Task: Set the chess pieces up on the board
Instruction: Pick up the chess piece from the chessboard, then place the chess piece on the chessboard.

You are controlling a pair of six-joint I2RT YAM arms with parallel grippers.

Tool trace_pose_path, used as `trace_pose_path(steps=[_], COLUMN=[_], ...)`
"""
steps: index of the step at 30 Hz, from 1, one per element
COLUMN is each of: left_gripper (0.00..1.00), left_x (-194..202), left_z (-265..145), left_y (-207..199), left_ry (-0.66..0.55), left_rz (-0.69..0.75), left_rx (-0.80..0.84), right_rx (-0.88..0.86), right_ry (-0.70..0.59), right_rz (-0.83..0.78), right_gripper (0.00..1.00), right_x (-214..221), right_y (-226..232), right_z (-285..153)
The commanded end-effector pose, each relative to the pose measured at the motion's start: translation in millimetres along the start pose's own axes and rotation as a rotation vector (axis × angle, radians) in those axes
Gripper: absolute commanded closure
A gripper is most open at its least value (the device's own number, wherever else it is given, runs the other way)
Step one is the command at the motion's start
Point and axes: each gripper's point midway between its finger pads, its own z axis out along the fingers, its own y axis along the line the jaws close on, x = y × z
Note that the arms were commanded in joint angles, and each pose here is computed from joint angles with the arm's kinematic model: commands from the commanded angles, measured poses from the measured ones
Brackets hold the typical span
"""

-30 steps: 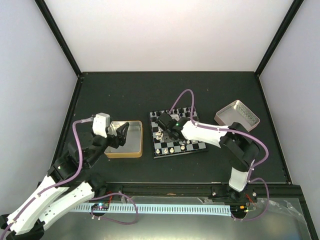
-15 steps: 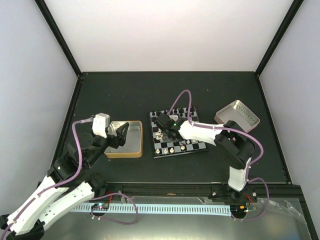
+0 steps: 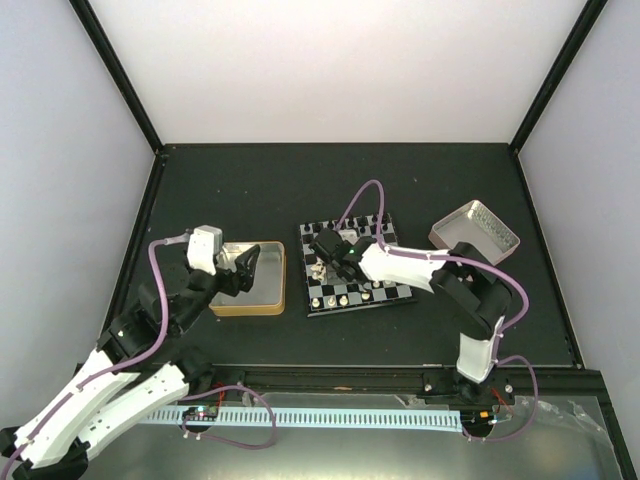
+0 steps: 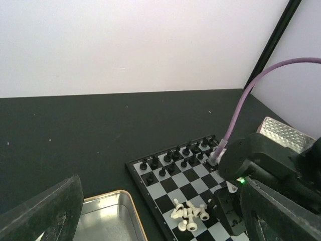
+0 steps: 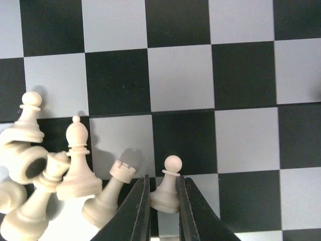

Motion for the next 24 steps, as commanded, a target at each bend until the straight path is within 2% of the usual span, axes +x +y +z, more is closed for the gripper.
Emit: trace_pose_path(steps=[1,5,11,16,21,24], left_gripper=[0.12,0.10,0.05,0.05,0.04,0.11], left_x=[-4.0,-2.8,-8.4,-26.7,-26.9,-22.6], left_z=[4.5,9.0,22.0,22.7,21.5,24.8], left_y=[-2.1,-17.9,-66.0,-101.3,-128.5,-134.9], left_ry=[-0.002,0.014,0.107,0.190,0.290,0.352], left_rz=[-0.009,-0.080,-0.211,-0.257,-0.307,-0.339], left_rx=[0.000,0.080,0.288,0.429,0.565,0.603], right_rx=[-0.075,-0.262,-0.569,-0.776,-0.953,-1.020], right_ry=[-0.157,-0.344,-0.617,-0.827,-0.941,-0.986], right_rz=[-0.030,-0.135,-0.347,-0.541,-0.688,-0.776], right_gripper=[0.92,0.92,0.92,0.91,0.91,0.92], right_x=[-24.5,-45.1,-65.1,-54.1,-30.9,-16.3], right_y=[3.3,18.6,49.1,59.6,63.8,64.9], right_z=[-27.5,-68.6,-160.4,-227.5,-276.3,-290.7])
